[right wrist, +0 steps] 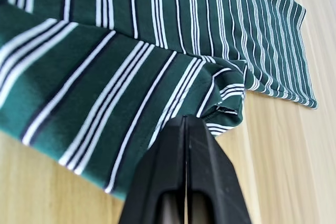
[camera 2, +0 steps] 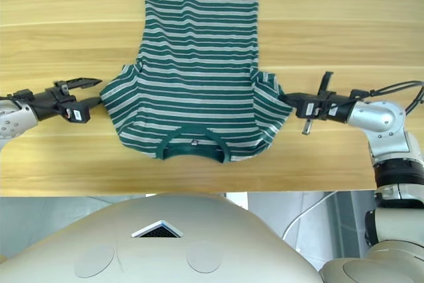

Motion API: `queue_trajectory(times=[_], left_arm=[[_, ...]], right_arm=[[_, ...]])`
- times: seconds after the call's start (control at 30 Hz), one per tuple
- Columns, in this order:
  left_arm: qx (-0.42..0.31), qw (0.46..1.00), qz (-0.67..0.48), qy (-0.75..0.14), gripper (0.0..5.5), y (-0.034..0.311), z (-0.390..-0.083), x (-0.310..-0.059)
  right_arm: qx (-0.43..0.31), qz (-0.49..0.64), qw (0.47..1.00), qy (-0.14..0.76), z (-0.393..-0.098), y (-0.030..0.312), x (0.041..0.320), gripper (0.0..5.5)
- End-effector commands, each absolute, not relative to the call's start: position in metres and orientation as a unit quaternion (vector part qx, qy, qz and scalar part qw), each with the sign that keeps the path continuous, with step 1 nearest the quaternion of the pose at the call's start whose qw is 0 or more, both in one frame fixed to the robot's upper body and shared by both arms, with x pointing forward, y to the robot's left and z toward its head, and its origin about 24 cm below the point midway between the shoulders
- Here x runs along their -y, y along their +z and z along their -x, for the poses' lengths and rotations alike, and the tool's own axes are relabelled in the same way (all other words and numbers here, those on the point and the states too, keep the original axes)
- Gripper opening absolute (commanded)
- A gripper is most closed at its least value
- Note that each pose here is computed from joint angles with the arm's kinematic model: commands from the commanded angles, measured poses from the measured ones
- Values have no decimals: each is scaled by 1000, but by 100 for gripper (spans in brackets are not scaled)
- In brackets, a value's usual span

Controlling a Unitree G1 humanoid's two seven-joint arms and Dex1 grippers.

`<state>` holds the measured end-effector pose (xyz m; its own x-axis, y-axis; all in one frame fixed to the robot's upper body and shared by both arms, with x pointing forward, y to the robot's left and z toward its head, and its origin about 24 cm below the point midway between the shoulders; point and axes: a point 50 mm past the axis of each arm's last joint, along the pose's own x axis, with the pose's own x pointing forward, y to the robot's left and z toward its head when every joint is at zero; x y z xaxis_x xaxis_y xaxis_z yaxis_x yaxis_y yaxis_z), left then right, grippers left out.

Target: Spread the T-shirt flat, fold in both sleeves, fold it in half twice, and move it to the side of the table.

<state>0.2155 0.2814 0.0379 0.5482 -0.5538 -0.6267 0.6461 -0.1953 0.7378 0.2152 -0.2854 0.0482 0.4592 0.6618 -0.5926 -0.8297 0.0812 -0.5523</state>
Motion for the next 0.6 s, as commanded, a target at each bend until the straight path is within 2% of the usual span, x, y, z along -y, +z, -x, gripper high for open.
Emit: queue_trajectory(times=[0.03,0.33,0.6], left_arm=[[-70,612,-593,-518,191,21,-199,-280],[-56,615,-578,-533,13,21,-195,-274],[-65,617,-589,-518,3,22,-202,-279]], right_arm=[[-85,447,727,514,-219,51,284,0],[-86,445,727,515,-219,49,284,0],[-86,445,727,516,-219,47,283,0]])
